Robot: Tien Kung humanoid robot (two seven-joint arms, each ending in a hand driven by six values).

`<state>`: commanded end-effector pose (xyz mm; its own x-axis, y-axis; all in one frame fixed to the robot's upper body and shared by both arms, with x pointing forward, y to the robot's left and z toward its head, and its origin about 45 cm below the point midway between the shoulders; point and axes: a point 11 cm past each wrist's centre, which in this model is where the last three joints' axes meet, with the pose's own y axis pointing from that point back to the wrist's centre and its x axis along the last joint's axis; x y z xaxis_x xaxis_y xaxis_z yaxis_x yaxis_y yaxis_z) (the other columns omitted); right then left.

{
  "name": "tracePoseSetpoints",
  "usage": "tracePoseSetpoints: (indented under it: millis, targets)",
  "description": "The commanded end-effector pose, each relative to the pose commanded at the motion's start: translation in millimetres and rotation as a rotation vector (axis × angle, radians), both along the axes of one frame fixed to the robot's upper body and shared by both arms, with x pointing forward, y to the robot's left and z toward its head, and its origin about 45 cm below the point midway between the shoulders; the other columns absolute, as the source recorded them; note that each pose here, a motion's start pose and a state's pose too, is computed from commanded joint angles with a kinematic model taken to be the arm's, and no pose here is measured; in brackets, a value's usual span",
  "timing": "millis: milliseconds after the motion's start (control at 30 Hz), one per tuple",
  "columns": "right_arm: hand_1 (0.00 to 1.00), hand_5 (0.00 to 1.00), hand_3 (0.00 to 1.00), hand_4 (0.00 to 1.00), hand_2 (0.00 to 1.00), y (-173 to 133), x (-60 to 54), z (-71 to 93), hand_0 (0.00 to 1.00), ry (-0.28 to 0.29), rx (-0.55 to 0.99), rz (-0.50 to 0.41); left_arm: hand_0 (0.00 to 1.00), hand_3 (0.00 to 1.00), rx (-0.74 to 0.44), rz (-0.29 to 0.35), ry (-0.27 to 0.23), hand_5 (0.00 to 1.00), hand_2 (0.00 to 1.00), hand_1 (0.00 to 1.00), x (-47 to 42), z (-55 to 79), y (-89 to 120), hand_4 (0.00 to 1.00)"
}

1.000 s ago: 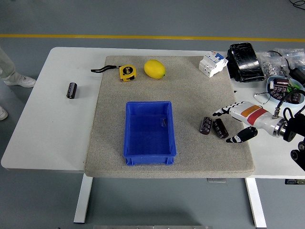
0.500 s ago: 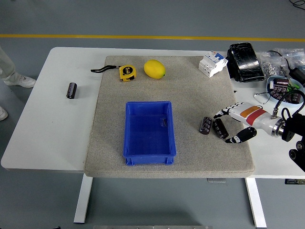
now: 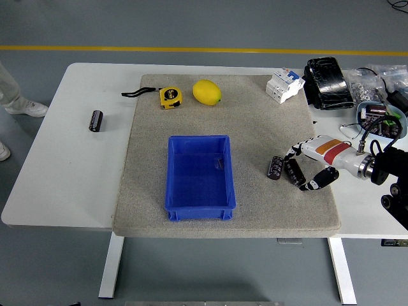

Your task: Pick up the battery,place it into the box

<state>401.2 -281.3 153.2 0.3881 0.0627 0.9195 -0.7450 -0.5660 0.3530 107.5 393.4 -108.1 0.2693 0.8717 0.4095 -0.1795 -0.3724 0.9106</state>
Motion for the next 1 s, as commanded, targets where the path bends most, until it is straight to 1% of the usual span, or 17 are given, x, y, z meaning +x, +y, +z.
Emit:
tracePoseSetpoints:
  millis: [133, 167, 333, 367, 533, 567, 733, 767, 1000]
  targets:
    - [0.649, 0.191, 0.682, 0.963, 0.685, 0.4, 0.9, 0.5, 0.687, 0.008, -0.007, -0.003, 0.511, 0.693, 0.002, 0.002, 0.001, 0.772, 0.595, 0.525, -0.6, 0.2, 1.0, 0.648]
    - [0.639, 0.193, 0.66, 0.945, 0.678, 0.4, 1.0, 0.5, 0.675, 0.009, -0.008, -0.004, 0.51, 0.693, 0.002, 0.003, 0.002, 0.771, 0.593, 0.524, -0.9, 0.2, 1.3, 0.648]
    - [0.639, 0.193, 0.66, 0.945, 0.678, -0.4, 1.5, -0.3, 0.675, 0.015, -0.012, -0.01, 0.51, 0.693, 0.003, 0.004, 0.003, 0.771, 0.593, 0.524, -1.2, 0.3, 1.8, 0.648]
    - [0.606, 0.174, 0.59, 0.885, 0.618, -0.8, 1.6, -0.7, 0.636, 0.017, -0.012, -0.012, 0.51, 0.693, 0.003, 0.004, 0.003, 0.77, 0.592, 0.523, -1.3, 0.3, 2.0, 0.649]
    - [0.606, 0.174, 0.59, 0.885, 0.618, -1.0, 2.1, -0.5, 0.636, 0.017, -0.012, -0.016, 0.51, 0.693, 0.004, 0.006, 0.004, 0.77, 0.592, 0.523, -1.5, 0.4, 2.4, 0.649]
    - [0.559, 0.141, 0.519, 0.827, 0.567, -0.9, 2.2, -0.3, 0.59, 0.016, -0.012, -0.016, 0.508, 0.693, 0.004, 0.006, 0.005, 0.77, 0.591, 0.523, -1.7, 0.4, 2.6, 0.649]
    - [0.559, 0.141, 0.519, 0.827, 0.567, 0.8, 2.1, 0.8, 0.59, 0.013, -0.008, -0.011, 0.508, 0.693, 0.005, 0.008, 0.008, 0.77, 0.591, 0.523, -3.4, 0.1, 3.1, 0.649]
    - [0.528, 0.121, 0.496, 0.803, 0.542, 1.1, 2.0, 1.1, 0.556, 0.013, -0.007, -0.009, 0.508, 0.693, 0.005, 0.009, 0.009, 0.769, 0.59, 0.521, -3.9, 0.1, 3.4, 0.649]
    - [0.517, 0.114, 0.485, 0.793, 0.529, 2.0, 1.0, 2.7, 0.544, 0.011, -0.001, -0.005, 0.507, 0.692, 0.01, 0.012, 0.017, 0.769, 0.589, 0.521, -7.5, 0.0, 5.5, 0.649]
